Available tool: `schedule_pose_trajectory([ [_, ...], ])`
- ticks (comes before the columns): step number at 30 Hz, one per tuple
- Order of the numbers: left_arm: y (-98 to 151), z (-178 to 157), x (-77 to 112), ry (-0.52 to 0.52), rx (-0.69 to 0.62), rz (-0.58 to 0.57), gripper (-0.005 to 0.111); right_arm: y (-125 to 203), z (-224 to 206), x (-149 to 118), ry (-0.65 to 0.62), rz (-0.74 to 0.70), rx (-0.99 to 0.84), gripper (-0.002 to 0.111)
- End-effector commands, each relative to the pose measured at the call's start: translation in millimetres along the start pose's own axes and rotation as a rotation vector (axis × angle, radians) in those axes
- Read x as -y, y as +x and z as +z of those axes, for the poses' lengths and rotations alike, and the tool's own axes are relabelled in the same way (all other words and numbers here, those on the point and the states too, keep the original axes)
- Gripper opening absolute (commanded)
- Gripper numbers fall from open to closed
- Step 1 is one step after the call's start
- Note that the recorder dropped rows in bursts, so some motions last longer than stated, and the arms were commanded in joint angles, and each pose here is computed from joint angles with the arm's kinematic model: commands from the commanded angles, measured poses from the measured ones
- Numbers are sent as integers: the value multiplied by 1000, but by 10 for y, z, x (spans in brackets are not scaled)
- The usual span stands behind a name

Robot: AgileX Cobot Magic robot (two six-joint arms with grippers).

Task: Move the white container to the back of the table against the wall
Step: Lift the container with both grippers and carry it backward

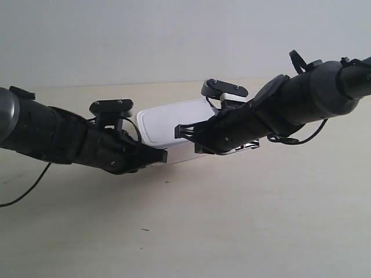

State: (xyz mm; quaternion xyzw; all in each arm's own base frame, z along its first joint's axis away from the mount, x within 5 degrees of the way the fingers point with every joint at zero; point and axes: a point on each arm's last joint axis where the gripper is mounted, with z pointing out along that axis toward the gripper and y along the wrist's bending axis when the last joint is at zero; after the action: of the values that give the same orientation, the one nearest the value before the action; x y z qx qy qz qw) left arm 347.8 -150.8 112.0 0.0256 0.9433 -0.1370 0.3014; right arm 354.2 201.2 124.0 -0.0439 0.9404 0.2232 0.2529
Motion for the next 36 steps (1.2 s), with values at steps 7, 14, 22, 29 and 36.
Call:
schedule_pose_trajectory([
  [7,-196,-6,47,3,59,15,0,-126,141,63,3,15,16,0],
  [14,-199,-7,63,19,57,15,0,-248,237,8,-25,8,29,0],
  [22,-189,20,62,20,51,20,0,-361,371,-41,-56,23,31,0],
  [29,-263,250,40,2,54,17,0,-375,378,-21,-34,-21,45,0],
  [36,-371,369,21,-30,83,14,0,-424,365,50,-13,-9,73,0],
])
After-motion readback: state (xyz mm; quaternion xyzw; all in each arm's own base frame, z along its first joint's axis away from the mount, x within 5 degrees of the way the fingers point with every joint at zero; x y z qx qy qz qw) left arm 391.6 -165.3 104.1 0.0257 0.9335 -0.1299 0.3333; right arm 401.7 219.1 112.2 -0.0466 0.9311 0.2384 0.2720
